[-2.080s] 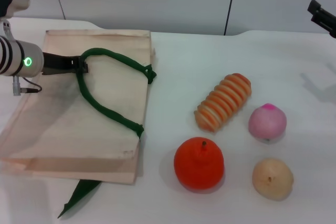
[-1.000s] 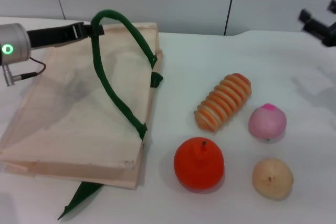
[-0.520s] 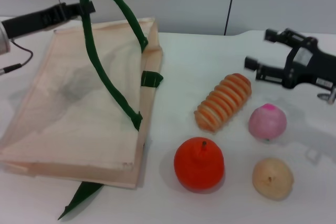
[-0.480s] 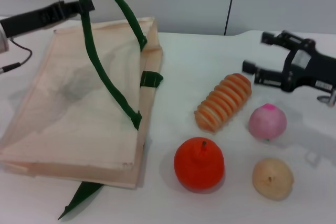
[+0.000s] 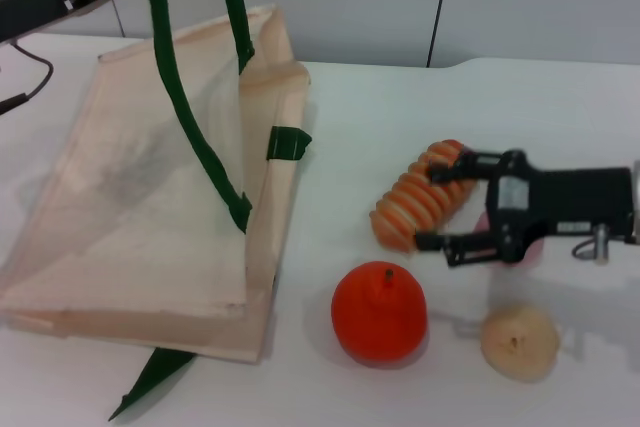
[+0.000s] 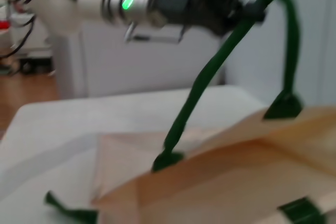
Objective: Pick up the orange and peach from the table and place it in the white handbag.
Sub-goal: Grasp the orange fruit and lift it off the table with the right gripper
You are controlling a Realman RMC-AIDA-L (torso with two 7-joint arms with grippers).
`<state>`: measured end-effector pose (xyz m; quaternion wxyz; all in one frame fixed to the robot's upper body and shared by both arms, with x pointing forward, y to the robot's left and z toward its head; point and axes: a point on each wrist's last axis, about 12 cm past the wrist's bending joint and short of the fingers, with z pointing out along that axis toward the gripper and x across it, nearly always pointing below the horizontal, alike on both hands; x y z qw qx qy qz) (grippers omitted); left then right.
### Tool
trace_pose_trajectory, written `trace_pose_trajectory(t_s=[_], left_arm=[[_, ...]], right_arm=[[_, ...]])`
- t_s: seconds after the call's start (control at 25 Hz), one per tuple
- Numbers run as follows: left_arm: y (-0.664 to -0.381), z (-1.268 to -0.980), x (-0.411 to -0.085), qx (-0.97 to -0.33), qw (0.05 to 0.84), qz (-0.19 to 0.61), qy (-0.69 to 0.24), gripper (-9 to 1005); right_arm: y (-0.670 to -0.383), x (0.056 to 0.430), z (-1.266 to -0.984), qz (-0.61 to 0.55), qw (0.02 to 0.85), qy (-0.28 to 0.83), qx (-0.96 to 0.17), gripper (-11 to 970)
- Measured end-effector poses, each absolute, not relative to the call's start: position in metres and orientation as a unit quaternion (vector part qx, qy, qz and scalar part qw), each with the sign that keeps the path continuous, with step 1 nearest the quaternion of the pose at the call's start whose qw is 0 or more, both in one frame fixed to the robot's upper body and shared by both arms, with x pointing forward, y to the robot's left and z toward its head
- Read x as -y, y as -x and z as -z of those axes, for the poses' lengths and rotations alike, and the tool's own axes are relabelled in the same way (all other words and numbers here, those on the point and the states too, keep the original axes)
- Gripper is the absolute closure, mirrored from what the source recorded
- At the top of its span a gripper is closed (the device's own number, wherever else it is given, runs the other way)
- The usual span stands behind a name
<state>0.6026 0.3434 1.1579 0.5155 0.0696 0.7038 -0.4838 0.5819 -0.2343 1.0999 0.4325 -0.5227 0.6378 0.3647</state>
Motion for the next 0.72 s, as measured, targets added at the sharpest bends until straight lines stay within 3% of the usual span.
trace_pose_trajectory(t_s=[0.72], left_arm=[[-0.602,-1.157,-0.339,-0.7,0.517,0.487,-0.076,864]], right_arm=[[-0.584,0.194,-1.076,-0.349,0.301,0.568,-0.681,190]])
